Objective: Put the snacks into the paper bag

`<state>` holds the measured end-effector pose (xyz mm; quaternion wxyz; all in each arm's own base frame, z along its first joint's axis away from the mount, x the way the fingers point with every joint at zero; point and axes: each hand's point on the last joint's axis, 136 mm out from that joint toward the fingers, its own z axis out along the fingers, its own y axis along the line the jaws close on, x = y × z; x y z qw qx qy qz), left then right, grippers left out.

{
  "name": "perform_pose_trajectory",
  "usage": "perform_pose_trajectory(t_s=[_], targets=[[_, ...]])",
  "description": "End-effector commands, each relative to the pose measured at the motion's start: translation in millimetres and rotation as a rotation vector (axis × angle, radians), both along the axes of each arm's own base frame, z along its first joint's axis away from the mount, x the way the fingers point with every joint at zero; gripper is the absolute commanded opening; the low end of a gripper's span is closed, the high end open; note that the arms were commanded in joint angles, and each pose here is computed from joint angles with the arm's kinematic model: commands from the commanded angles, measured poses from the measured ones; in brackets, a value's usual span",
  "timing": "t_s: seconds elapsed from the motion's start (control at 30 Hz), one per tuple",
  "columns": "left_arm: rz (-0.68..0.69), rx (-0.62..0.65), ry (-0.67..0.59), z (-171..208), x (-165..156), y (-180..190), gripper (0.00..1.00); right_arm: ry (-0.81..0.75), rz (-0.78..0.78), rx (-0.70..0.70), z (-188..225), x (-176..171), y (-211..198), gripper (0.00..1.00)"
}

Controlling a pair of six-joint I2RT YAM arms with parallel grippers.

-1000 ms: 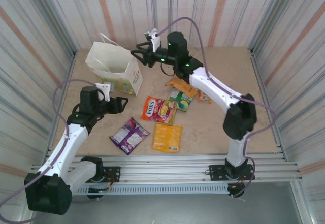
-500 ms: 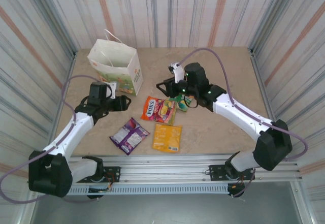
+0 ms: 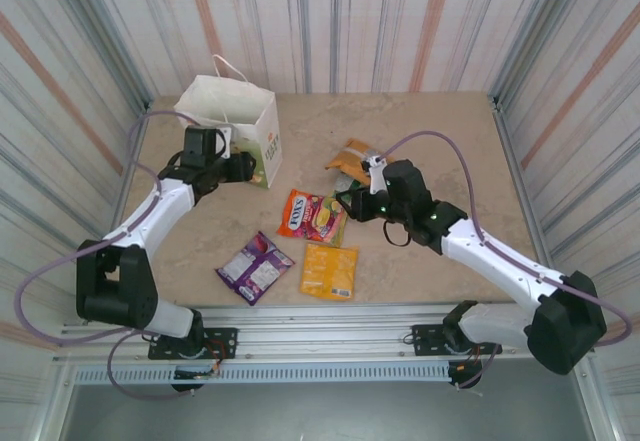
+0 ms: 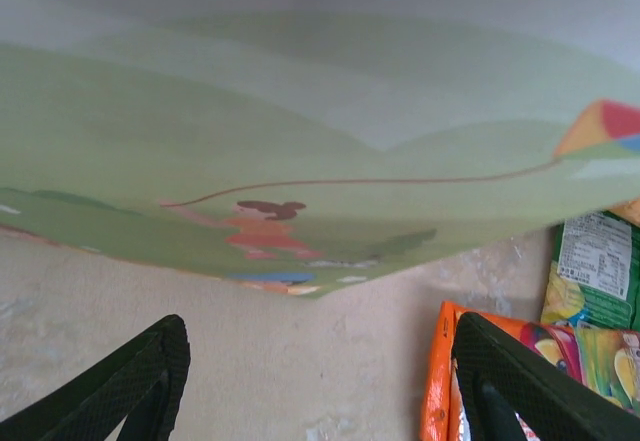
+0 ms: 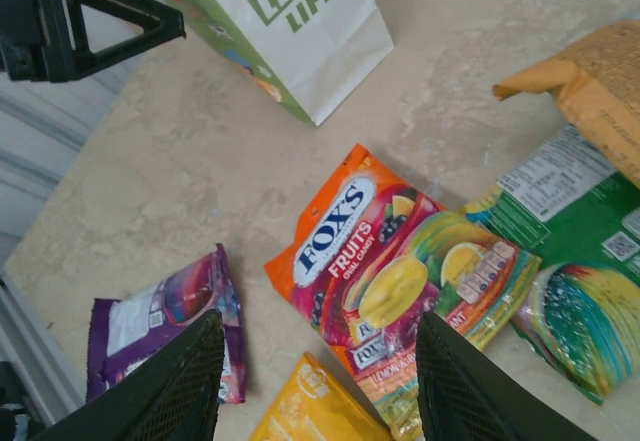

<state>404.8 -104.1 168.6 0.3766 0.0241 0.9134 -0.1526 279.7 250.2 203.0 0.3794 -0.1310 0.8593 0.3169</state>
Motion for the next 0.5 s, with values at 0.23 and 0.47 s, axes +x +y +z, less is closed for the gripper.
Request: perform_pose_trajectory(t_s=[0.23,0.47], targets=[[0.010,0.020,-0.059,14.1,15.4,3.5,0.73,-0.016,-0.109,-0.009,-0.8,-2.7,-24.6,0.53],[0.002,-0.015,-0.006,11.3,-2.8,-0.5,0.73,0.130,-0.098,-0.033,-20.9,-17.2,-25.9,0.55]])
